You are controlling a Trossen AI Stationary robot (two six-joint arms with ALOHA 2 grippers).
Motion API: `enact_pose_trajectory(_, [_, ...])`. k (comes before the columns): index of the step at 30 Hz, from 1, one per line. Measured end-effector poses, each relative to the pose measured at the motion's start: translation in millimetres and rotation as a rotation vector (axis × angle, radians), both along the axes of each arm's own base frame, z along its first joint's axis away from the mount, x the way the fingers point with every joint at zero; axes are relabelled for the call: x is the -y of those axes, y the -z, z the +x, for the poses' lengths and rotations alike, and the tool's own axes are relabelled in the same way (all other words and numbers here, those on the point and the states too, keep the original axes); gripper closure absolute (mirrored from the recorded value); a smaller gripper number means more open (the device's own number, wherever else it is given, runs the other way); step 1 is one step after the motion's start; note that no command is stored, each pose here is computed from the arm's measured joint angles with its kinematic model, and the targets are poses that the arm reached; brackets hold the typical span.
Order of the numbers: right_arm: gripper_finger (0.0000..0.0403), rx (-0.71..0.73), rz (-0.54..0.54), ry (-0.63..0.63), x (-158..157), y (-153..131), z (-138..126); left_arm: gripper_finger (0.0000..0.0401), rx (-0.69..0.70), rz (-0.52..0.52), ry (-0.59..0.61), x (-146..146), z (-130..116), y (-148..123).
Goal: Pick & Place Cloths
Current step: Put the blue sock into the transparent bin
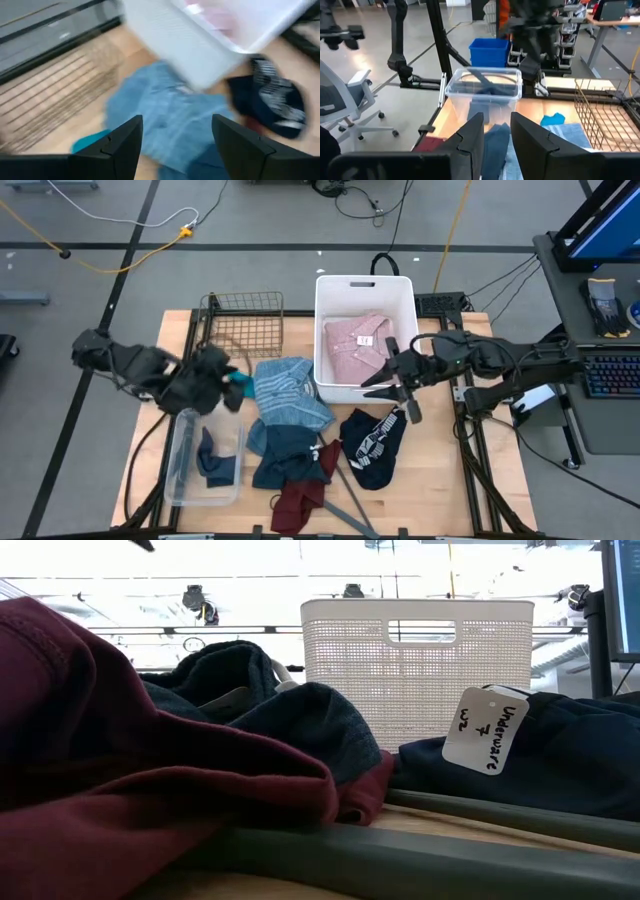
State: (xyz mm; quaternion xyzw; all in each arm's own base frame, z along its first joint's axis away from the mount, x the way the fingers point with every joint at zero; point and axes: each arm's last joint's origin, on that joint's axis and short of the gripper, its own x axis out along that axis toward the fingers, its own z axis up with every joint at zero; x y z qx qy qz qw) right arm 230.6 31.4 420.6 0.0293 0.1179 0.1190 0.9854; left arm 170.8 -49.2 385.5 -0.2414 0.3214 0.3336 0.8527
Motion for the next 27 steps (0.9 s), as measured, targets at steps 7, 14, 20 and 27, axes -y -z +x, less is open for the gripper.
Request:
enact_pose_trajectory(7, [0.0314, -0.026, -0.016, -0.007, 1.6, -1.8, -14.7, 0.016, -0.161, -0.095, -0.147, -42.9, 3.0, 13.6])
enact_pose_trajectory(14, [0.0314, -0.033, -0.035, -0.012, 2.4, -2.6, -20.9, 0.016, -0.254, -0.108, -0.158, -67.8, 8.7, 35.6])
enact_pose_trajectory(20, [0.0314, -0.055, -0.044, -0.014, 2.6, -0.6, -22.5, 0.016, -0.296, -0.245, -0.29, -88.1, 8.9, 67.3])
enact_pose_trajectory(27, [0.0314, -0.049, -0.045, -0.014, 2.6, -1.2, -22.4, 0.016, -0.266, -0.402, -0.301, -105.4, 12.7, 100.2])
